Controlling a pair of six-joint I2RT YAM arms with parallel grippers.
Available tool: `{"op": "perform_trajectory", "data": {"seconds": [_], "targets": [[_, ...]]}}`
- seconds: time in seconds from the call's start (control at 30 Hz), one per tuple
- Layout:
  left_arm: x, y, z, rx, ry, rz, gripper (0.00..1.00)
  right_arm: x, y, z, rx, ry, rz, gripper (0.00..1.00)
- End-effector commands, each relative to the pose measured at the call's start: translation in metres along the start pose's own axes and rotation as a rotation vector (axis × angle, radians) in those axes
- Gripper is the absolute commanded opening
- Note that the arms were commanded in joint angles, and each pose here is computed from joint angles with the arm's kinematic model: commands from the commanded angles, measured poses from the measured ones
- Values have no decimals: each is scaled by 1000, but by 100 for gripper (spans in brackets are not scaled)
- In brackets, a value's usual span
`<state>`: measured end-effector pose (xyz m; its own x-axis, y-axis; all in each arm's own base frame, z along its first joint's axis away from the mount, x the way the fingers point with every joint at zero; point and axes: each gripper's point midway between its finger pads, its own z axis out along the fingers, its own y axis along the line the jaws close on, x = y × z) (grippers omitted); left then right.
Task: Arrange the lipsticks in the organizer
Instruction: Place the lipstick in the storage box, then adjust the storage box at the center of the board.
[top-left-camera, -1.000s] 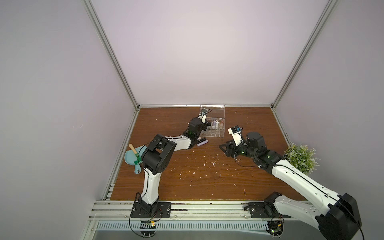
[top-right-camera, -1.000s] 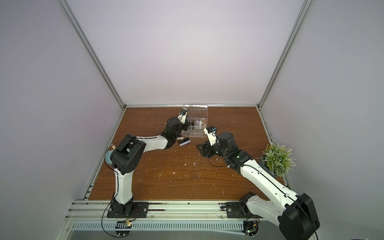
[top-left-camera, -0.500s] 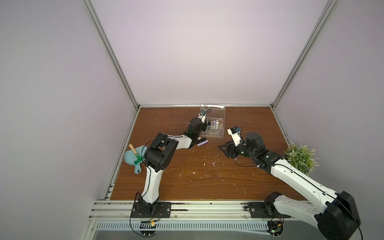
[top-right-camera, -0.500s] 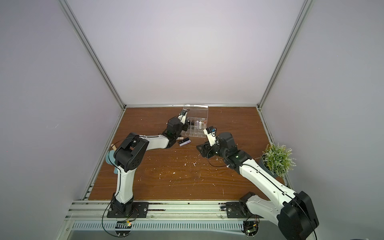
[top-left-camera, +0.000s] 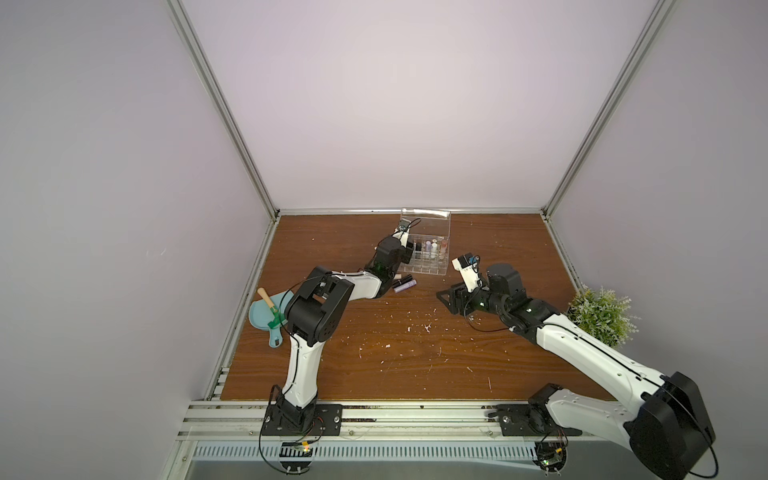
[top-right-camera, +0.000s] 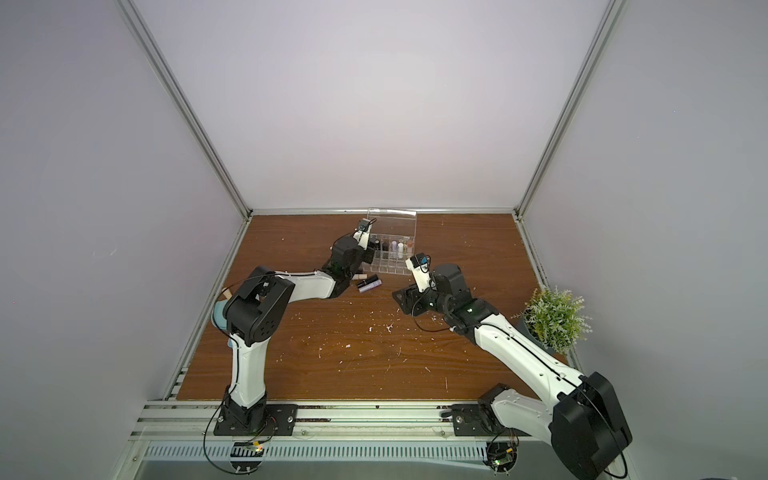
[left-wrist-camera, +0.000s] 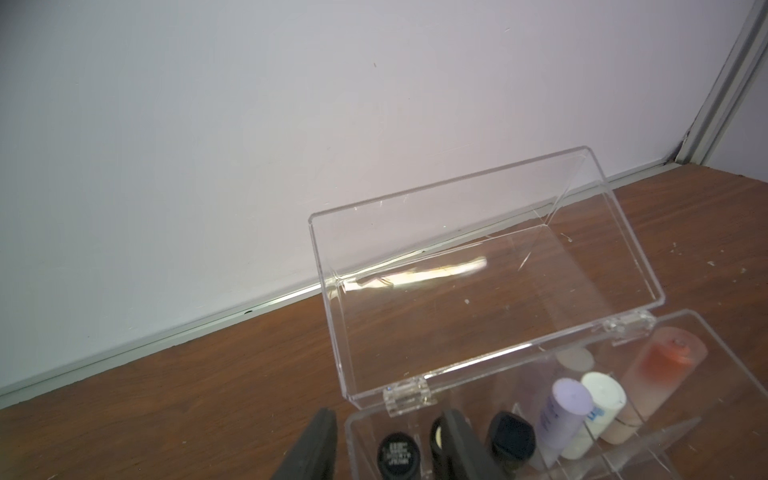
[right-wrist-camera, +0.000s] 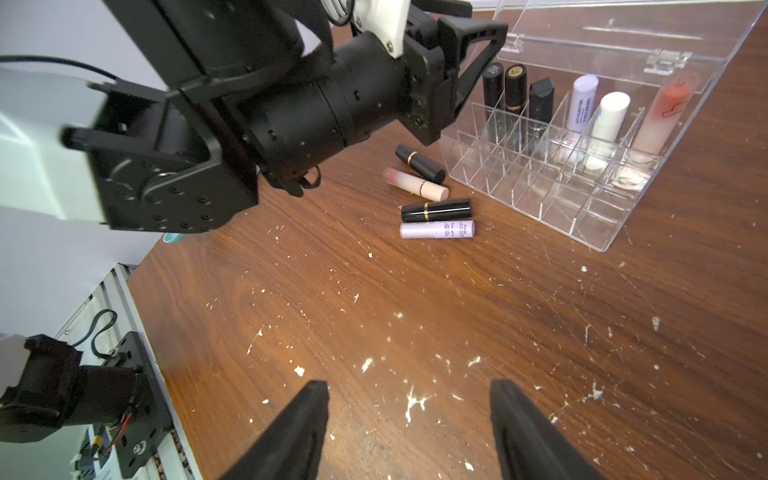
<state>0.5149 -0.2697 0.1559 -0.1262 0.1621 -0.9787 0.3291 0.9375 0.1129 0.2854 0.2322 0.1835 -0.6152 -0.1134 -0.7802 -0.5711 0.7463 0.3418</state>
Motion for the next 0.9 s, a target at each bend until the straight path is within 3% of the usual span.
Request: {"op": "perform_trajectory", "data": {"seconds": [0.0,0.23,0.37,0.67,0.87], "targets": [[-43,-5,-20,39,-103,-66,46,-17,-7,8,26,-29,-15,68],[-88,3,-76,81,-198,-165,48,-14,-34,53,86,74,-10,68],[-96,16,-115,72,-228,-224,49,-12,-43,75,77,117,-3,68],[-61,19,-172,123,-188,-334,49,-18,-71,105,133,147,-2,68],[-27,11,-193,169,-114,-373,50,-25,-88,113,173,143,2,68]]}}
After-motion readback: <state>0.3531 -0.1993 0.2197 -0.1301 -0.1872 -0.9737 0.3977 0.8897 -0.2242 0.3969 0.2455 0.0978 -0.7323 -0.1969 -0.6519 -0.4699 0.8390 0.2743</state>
